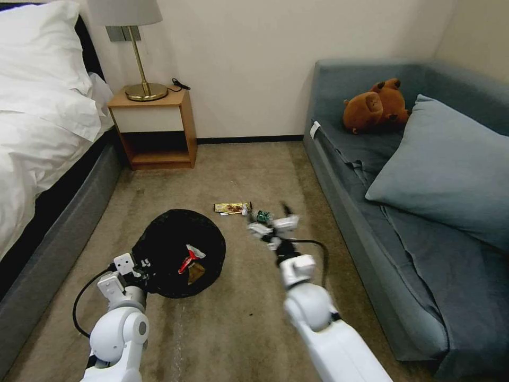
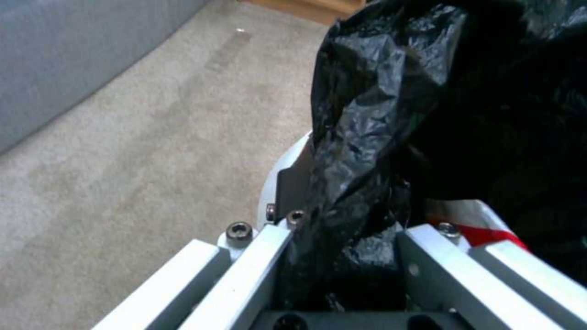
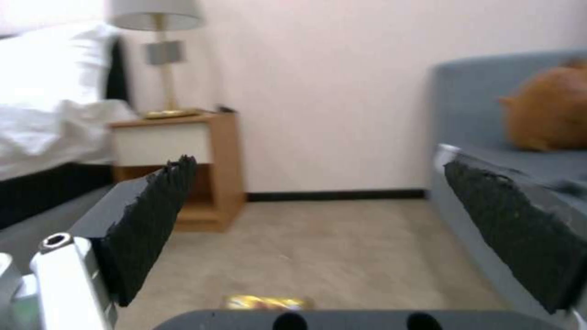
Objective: Pick up the trash bin, then pick up the garbage on the floor and place it into the trash bin.
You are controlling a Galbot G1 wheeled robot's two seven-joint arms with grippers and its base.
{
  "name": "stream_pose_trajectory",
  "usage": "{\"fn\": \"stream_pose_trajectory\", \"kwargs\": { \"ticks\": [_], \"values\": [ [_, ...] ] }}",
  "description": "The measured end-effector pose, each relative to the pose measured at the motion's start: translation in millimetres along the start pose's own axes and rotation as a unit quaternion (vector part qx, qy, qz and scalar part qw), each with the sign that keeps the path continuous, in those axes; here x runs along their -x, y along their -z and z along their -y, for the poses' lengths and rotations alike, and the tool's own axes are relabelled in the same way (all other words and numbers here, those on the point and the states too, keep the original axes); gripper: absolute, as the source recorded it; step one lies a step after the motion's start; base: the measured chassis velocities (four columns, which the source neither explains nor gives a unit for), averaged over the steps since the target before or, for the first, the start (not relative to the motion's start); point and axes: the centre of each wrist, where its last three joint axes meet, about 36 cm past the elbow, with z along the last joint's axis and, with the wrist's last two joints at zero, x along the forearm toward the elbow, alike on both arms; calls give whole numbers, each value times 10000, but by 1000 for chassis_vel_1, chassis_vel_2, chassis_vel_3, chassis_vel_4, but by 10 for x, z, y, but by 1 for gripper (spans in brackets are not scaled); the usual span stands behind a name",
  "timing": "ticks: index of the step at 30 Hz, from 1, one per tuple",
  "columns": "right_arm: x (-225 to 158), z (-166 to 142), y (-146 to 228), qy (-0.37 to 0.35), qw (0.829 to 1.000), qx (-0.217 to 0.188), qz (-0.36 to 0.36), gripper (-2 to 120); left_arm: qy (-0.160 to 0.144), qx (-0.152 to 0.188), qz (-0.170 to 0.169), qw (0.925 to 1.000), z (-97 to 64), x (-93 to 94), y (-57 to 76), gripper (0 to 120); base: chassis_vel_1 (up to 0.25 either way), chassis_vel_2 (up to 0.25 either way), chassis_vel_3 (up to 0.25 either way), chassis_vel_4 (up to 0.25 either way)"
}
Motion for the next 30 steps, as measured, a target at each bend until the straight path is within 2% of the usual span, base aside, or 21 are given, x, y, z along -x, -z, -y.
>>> {"fn": "stream_pose_trajectory", "kwargs": {
  "ticks": [1,3,7,13,21,30],
  "values": [
    [0,0,0,0,10000,0,0,100,0,0,0,10000,0,0,0,2,0,0,0,0],
    [-361,228,64,-621,9981,23,-32,100,-34,59,9,10000,-59,-11,-11,2,0,0,0,0],
    [-508,284,49,-985,9951,118,45,100,-104,67,15,9999,-72,-45,-15,2,0,0,0,0],
    [-587,251,-82,-919,9947,174,422,100,-172,62,30,9998,-100,-75,6,2,0,0,0,0],
    [-650,189,-232,-706,9964,120,452,100,-177,75,59,9998,-132,-97,26,2,0,0,0,0],
    [-678,292,-316,-455,9983,-44,368,100,-144,122,75,9998,-165,-126,25,2,0,0,0,0]
  ]
}}
